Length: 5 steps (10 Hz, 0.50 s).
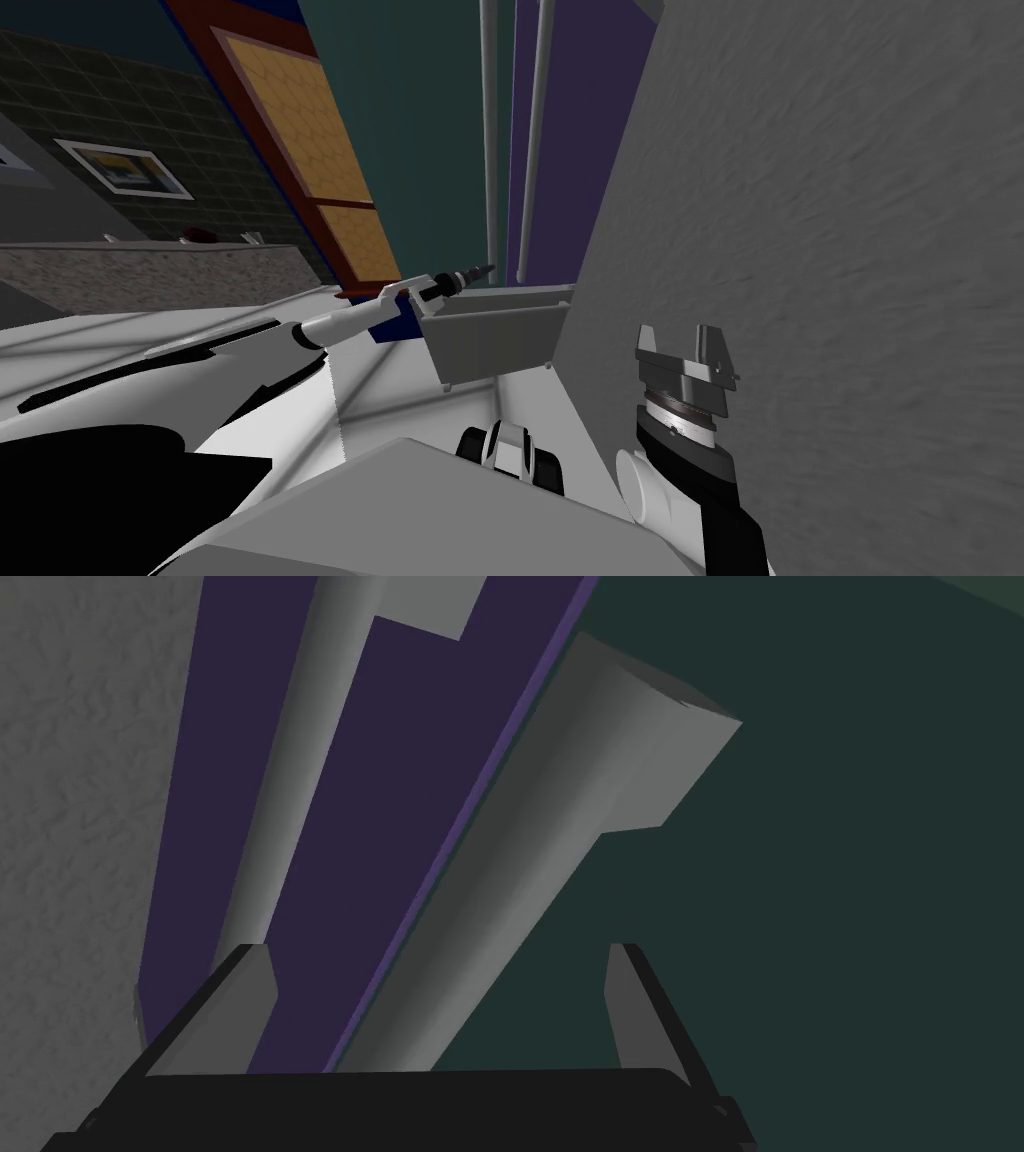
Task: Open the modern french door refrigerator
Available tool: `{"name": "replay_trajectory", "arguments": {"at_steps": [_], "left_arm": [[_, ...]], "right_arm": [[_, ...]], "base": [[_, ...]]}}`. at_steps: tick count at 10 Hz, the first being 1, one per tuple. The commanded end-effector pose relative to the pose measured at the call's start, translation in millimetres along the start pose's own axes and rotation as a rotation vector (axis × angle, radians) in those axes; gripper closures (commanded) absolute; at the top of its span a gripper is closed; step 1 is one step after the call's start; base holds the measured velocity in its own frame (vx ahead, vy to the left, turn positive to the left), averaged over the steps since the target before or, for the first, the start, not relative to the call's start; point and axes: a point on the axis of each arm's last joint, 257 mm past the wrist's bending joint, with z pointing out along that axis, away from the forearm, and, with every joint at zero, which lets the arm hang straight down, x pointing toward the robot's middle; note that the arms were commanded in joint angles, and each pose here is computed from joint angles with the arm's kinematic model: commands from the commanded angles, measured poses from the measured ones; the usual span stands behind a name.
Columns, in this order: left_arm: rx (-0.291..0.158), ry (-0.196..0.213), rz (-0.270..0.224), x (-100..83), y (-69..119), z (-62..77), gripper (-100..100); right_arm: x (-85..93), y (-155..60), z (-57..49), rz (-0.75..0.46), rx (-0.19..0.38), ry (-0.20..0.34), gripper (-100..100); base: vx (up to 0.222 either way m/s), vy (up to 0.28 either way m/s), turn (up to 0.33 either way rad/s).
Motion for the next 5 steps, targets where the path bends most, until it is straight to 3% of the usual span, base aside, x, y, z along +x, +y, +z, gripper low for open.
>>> {"name": "replay_trajectory", "arguments": {"at_steps": [1, 2, 4, 5], "left_arm": [[-0.026, -0.012, 0.03, -22.6, 0.4, -3.3, -100], [-0.034, -0.016, 0.038, -29.1, 0.6, -4.2, -100], [-0.029, -0.013, 0.033, -24.4, 0.1, -5.7, -100], [-0.029, -0.013, 0.033, -24.2, 0.1, -5.7, 100]], "right_arm": [[0.0, 0.0, 0.0, 0.0, 0.0, 0.0, 0], [0.0, 0.0, 0.0, 0.0, 0.0, 0.0, 0], [0.0, 0.0, 0.0, 0.0, 0.0, 0.0, 0], [0.0, 0.0, 0.0, 0.0, 0.0, 0.0, 0]], "base": [[0.103, -0.027, -0.024], [0.091, -0.024, -0.03], [0.025, -0.006, -0.002], [0.005, -0.001, -0.001]]}}
